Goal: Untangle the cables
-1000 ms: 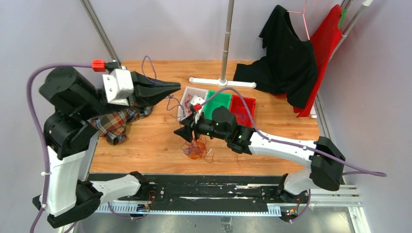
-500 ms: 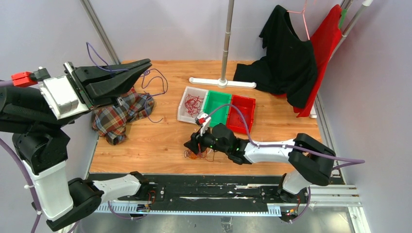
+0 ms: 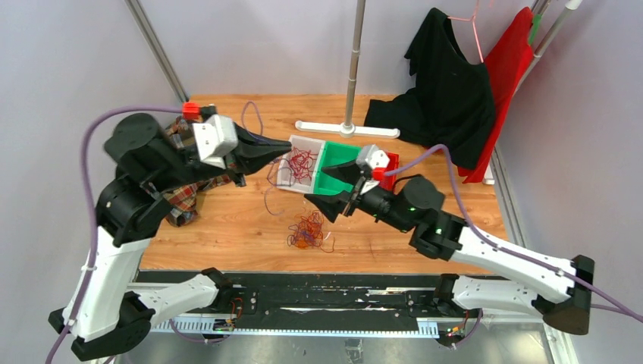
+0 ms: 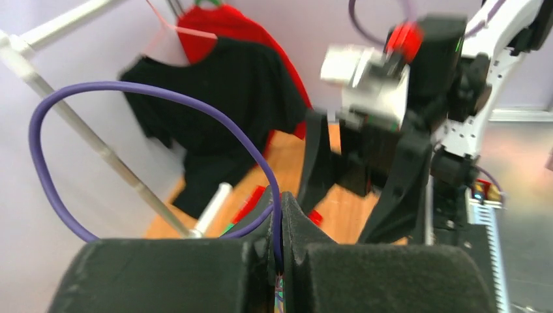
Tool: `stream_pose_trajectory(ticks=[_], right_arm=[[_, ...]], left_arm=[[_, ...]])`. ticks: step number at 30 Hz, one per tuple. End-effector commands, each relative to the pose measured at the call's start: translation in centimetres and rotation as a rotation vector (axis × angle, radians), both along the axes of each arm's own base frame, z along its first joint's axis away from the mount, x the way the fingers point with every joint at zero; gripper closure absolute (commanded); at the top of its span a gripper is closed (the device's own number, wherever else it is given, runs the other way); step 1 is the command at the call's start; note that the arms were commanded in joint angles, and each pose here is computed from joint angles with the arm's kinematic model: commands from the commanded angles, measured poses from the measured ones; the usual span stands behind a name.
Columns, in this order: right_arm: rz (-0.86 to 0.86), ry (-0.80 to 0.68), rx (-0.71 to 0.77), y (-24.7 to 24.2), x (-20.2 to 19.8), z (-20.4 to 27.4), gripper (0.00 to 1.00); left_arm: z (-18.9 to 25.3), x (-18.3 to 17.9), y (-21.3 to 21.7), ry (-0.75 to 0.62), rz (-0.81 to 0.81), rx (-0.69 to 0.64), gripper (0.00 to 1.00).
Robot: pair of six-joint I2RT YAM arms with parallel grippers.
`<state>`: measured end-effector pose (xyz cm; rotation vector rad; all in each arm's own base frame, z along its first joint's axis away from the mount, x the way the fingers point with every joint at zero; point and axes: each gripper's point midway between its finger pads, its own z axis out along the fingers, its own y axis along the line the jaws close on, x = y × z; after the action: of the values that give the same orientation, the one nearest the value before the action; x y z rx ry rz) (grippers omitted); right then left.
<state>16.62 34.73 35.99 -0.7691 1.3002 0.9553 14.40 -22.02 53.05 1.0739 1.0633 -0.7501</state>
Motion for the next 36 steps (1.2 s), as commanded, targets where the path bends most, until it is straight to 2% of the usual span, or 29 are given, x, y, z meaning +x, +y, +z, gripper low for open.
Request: stream_pose_trajectory(ticks=[1,5,9,12,16,18,20,23,24,25,27,29,30,32,33,36], right_arm=[[0.109,-0.123,-0.055,0.0,-2.2,2.0,0.29],[0.222,-0.195,-0.041,1.5,-3.6,4.0,0.31],[0.242,-0.208,0.016,2.8,-3.5,5.0,0.32],[0.307,-0.205,0.091,4.2,-4.3,5.9,0.33],[0.364,-0.205,0.147,5.8,-4.8,6.6,0.40],[0.378,-0.202,0.147,6.7,-4.8,6.4,0.47],[0.380,-0.199,0.152,7.1,-4.8,6.6,0.59],[0.328,-0.177,0.175,6.8,-3.9,6.5,0.93],[0.296,-0.162,0.188,6.5,-3.4,6.5,0.99],[0.262,-0.140,0.199,6.0,-2.8,6.4,0.99],[0.184,-0.062,0.214,4.9,-1.1,5.9,0.99],[0.085,0.030,0.209,3.3,1.3,4.6,0.99],[0.036,0.062,0.210,2.0,2.3,4.2,0.99],[-0.080,0.128,0.199,-0.5,4.4,2.2,0.99],[-0.143,0.156,0.193,-2.0,5.5,1.2,0.99],[-0.353,0.210,0.124,-6.8,8.3,-2.1,0.99]], left_arm=[[-1.6,-1.2,-0.7,0.090,-0.074,-0.010,1.00],[-2.6,-1.4,-1.3,0.172,-0.103,-0.021,1.00],[-4.3,-2.2,-1.7,0.251,-0.155,0.004,1.00],[-4.8,-2.4,-1.7,0.260,-0.162,0.008,1.00],[-4.7,-2.8,-1.6,0.261,-0.175,0.009,1.00],[-4.6,-2.9,-1.6,0.261,-0.179,0.009,1.00],[-4.8,-3.0,-1.5,0.261,-0.178,0.012,1.00],[-5.3,-3.0,-1.2,0.256,-0.159,0.022,1.00],[-5.7,-2.8,-1.1,0.260,-0.146,0.029,0.99],[-6.2,-2.5,-0.9,0.259,-0.124,0.035,0.97],[-8.7,-1.4,-0.5,0.293,-0.052,0.077,0.76],[-12.6,-0.7,0.3,0.321,0.006,0.179,0.63],[-14.5,-0.6,0.7,0.328,0.021,0.244,0.50],[-17.9,-0.7,1.8,0.329,0.028,0.376,0.17],[-19.5,-0.8,2.3,0.323,0.024,0.442,0.04],[-22.8,-0.3,4.2,0.278,0.055,0.612,0.02]])
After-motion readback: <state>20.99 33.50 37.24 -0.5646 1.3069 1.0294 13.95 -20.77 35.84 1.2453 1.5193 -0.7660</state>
